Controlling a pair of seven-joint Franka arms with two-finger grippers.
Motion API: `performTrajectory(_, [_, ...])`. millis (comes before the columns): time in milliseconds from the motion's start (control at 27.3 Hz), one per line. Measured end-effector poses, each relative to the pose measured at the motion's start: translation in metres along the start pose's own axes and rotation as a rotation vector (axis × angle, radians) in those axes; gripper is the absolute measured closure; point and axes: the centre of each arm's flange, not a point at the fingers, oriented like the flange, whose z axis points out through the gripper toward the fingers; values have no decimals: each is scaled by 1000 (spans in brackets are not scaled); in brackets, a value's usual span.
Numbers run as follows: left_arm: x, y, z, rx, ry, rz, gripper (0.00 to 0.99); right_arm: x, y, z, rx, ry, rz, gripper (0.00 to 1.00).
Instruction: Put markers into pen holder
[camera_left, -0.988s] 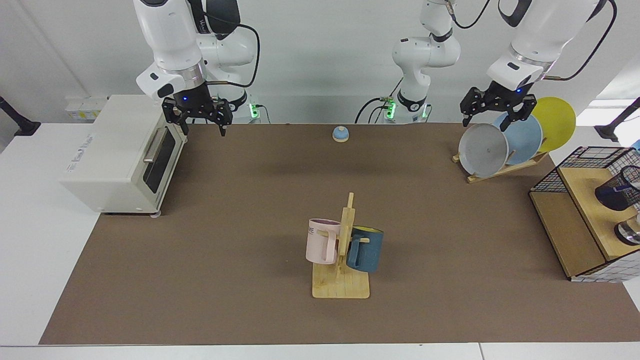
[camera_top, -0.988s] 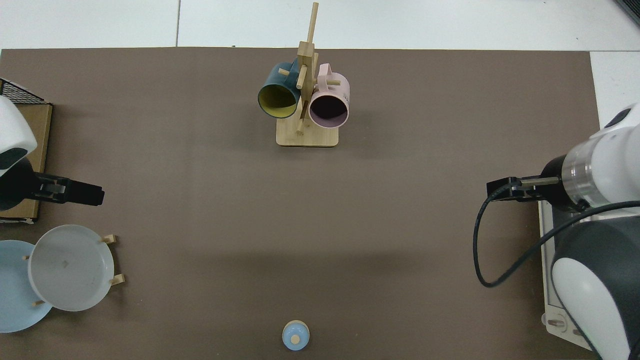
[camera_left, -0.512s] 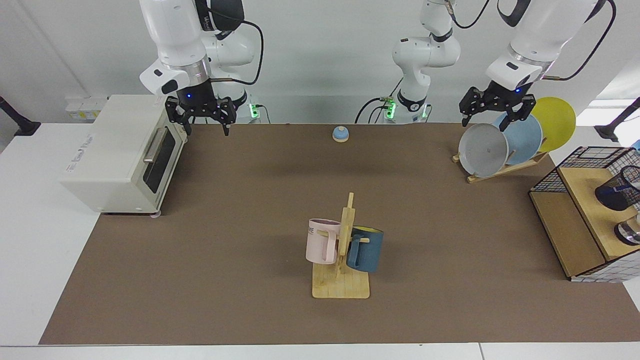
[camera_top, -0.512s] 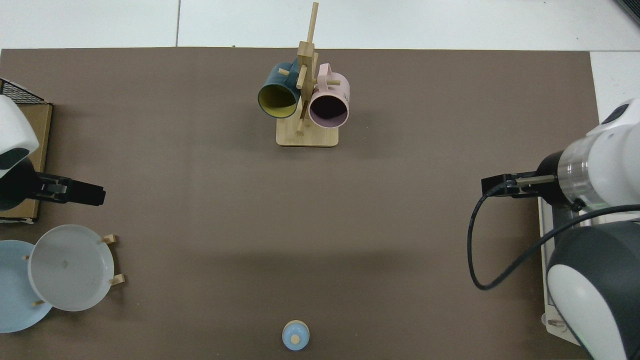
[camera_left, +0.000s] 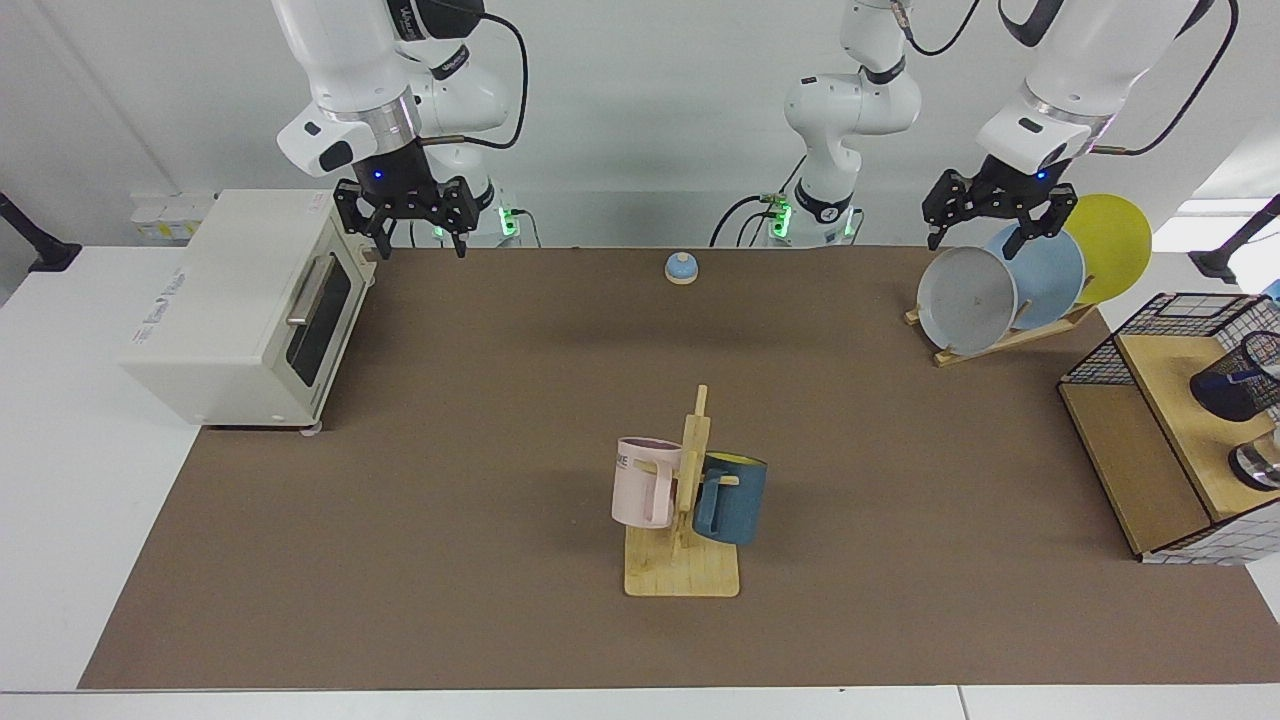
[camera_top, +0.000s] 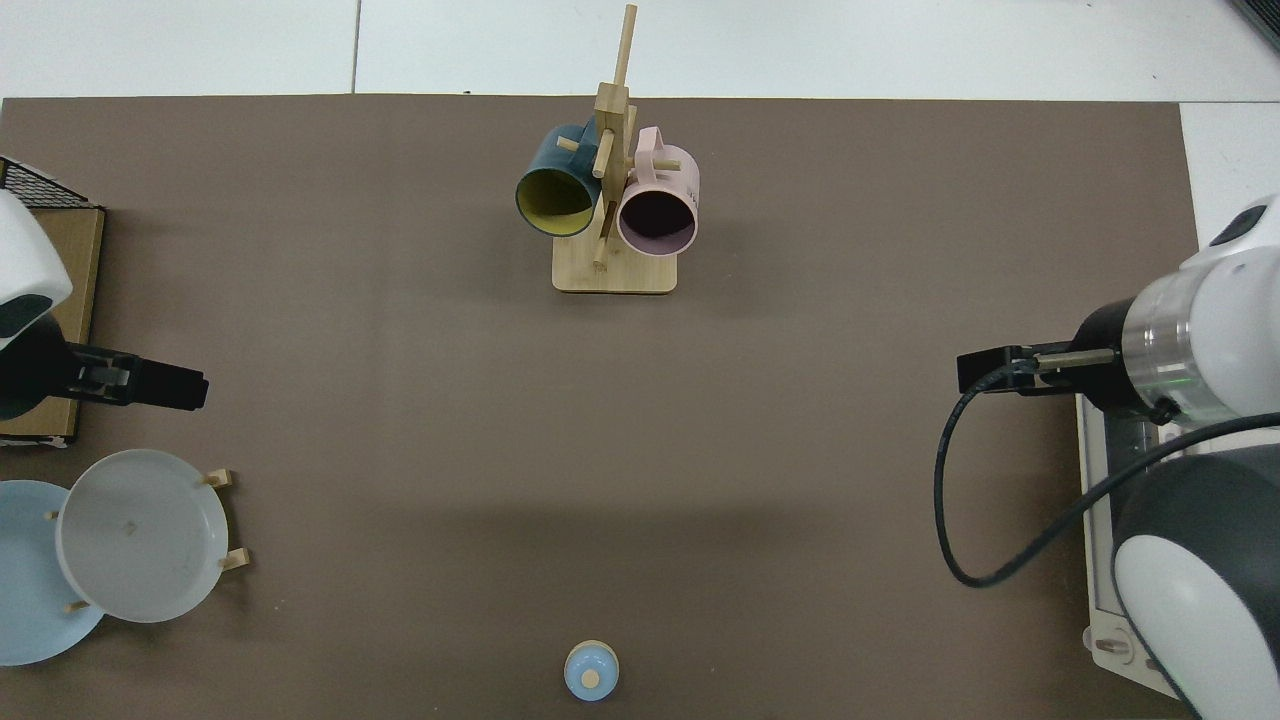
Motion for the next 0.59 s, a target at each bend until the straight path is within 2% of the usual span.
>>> performTrajectory(586, [6,-1,-4,-1,-7,0,0,9,6,-9,0,-23,12,4])
